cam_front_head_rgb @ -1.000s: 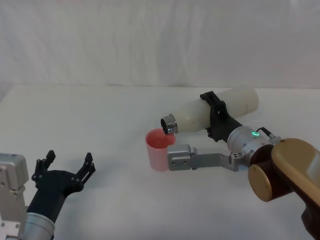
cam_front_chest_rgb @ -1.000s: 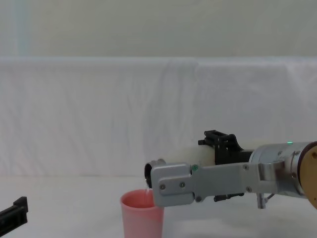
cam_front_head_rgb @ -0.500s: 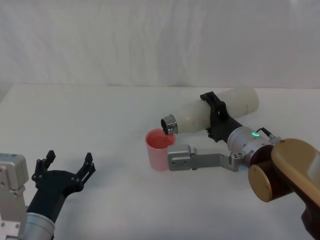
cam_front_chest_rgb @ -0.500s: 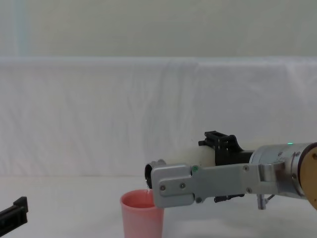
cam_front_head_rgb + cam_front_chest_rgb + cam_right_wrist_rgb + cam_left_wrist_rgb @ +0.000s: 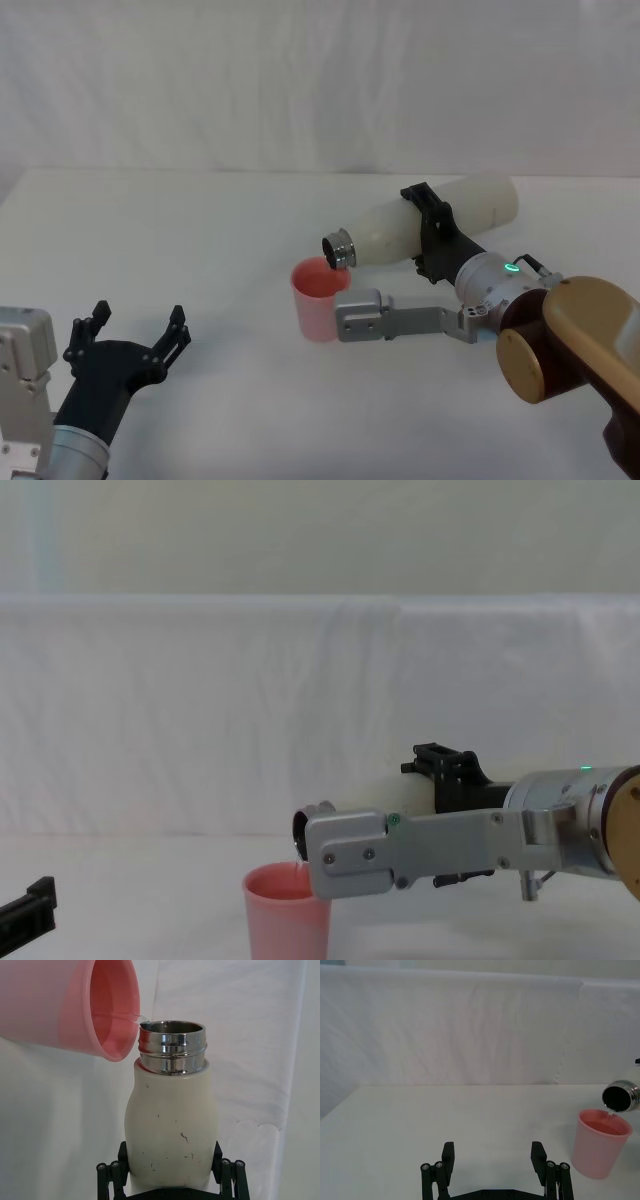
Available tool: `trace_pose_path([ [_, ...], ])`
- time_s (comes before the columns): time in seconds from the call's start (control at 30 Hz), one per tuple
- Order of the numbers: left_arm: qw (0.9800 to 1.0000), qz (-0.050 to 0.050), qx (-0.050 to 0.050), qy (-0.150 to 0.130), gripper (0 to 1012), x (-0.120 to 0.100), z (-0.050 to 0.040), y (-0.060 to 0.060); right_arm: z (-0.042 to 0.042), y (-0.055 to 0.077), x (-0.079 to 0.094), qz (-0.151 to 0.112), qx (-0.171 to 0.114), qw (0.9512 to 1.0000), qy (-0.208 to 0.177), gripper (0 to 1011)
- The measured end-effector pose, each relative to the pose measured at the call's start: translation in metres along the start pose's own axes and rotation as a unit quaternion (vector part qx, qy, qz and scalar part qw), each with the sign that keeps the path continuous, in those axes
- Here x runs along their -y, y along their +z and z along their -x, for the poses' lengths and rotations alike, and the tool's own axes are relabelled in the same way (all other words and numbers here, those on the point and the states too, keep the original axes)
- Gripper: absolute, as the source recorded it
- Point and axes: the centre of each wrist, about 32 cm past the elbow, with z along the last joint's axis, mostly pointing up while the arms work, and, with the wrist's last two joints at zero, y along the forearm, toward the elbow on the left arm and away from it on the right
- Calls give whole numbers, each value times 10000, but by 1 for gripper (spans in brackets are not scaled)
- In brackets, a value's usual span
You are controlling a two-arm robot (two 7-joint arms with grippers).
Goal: Grasp the thermos with one hand and pour water into the cup lid.
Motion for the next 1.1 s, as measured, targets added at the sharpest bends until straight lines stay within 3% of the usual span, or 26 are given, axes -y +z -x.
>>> trace_pose_path([
  [0.2,10000,0,0,0,1001,0,0,0,-2,7,-4,-9,-47,10000,-12,960],
  [0.6,10000,0,0,0,1001,0,0,0,63,-42,15,-39,-707,9974,-133,960],
  [0.9,10000,0,0,0,1001,0,0,0,93,-102,151,-84,-1398,9892,-441,960],
  [1.1,10000,0,0,0,1001,0,0,0,122,-130,264,-97,-1813,9810,-678,960],
])
